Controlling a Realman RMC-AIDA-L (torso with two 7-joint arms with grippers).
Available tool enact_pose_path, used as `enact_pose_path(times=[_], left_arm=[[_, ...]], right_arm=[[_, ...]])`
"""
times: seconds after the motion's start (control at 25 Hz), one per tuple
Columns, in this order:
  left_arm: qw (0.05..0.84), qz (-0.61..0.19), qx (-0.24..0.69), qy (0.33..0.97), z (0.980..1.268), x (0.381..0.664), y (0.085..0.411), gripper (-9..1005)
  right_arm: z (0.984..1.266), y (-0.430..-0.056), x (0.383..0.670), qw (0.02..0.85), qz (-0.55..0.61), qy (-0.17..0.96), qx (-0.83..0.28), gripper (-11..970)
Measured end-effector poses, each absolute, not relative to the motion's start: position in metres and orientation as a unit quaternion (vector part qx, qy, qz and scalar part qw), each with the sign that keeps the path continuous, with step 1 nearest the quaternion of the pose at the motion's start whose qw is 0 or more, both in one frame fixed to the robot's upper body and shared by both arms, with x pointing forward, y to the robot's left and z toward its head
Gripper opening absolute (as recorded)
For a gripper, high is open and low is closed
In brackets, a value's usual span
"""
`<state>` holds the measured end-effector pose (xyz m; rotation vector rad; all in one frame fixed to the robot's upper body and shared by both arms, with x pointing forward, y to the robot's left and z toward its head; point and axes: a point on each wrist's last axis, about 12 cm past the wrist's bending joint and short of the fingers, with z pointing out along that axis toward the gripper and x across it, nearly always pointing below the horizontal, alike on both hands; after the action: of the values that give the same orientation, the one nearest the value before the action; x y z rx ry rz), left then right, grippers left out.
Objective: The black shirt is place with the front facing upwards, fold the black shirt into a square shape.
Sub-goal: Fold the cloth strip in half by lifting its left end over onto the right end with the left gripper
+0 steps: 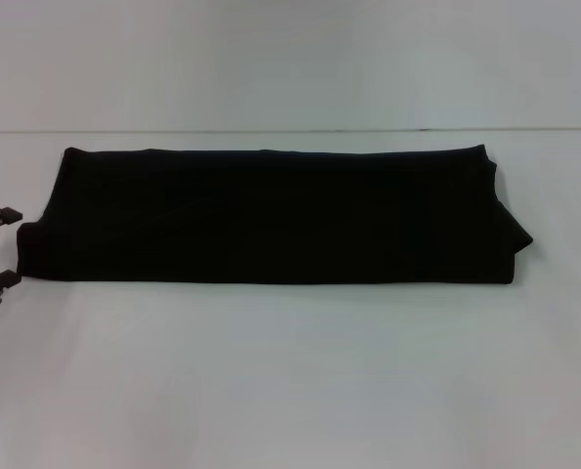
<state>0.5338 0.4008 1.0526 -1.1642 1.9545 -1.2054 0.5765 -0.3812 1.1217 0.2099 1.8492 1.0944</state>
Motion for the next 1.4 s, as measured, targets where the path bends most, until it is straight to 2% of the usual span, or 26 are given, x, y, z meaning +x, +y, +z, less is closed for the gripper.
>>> enact_pose_path(times=[1.4], left_arm=[[0.261, -0.435, -0.486, 0.712, 1.041, 0.552, 0.384, 931]], right_arm=[[1.119, -0.385, 0.575, 0.475, 0.437, 0.758, 0.091, 945]])
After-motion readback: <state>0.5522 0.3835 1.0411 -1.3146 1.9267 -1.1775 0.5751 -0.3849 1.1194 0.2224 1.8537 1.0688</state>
